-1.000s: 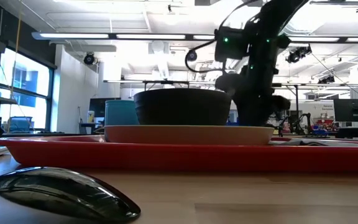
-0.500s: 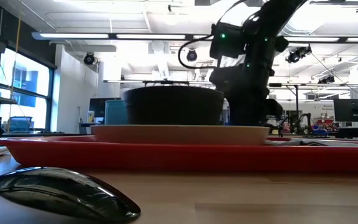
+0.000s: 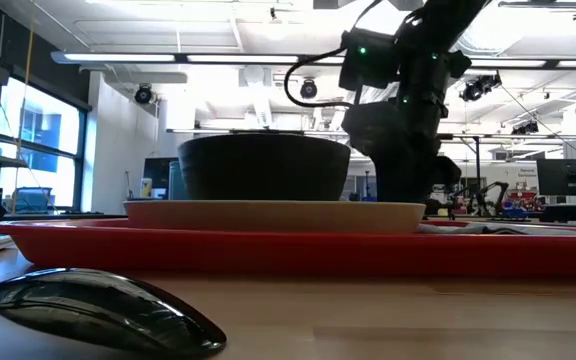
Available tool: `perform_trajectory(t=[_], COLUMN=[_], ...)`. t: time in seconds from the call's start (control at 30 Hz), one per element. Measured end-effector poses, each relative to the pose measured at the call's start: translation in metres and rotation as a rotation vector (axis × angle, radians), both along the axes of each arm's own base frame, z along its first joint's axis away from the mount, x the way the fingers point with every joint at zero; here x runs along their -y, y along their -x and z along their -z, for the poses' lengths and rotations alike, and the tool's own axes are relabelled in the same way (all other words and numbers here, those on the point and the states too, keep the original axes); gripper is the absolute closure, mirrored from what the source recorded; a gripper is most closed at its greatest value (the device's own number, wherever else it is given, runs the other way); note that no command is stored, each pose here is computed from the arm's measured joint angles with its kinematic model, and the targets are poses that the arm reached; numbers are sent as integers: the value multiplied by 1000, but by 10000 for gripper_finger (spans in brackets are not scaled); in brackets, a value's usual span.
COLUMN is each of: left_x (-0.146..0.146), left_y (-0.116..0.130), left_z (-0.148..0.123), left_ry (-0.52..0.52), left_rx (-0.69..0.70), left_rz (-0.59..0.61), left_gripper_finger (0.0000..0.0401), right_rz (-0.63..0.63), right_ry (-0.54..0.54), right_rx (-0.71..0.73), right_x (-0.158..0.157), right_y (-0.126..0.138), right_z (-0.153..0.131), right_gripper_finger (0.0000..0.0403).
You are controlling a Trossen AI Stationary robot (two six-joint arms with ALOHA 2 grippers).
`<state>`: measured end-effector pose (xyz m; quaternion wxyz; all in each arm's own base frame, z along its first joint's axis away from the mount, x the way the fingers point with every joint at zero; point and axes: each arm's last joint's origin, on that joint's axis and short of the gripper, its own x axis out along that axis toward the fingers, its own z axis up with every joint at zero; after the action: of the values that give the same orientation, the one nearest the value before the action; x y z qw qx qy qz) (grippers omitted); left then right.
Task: Set up tray
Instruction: Put the blue fork on the gray napkin
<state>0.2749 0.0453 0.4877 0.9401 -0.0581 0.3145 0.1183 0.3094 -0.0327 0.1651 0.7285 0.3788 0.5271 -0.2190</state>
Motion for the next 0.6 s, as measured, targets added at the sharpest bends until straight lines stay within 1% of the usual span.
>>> perform_trajectory(t=[0.17, 0.37, 0.47, 0.6], left_x=[1, 2, 3, 4], left_y=[5, 20, 25, 30], left_z=[0, -9, -12, -14], left_ry=[1, -16, -16, -13], left_rx=[-16, 9, 19, 27], left_rz=[-2, -19, -22, -25], left_gripper_finger=[245, 245, 245, 245], right_rz=[32, 67, 98, 110], right_ry=[-3, 60, 76, 75], right_rx=[62, 135, 159, 170], right_x=[6, 8, 8, 6], right_y=[4, 15, 20, 22], right_z=[-17, -44, -53, -57], right_gripper_finger=[274, 274, 274, 274])
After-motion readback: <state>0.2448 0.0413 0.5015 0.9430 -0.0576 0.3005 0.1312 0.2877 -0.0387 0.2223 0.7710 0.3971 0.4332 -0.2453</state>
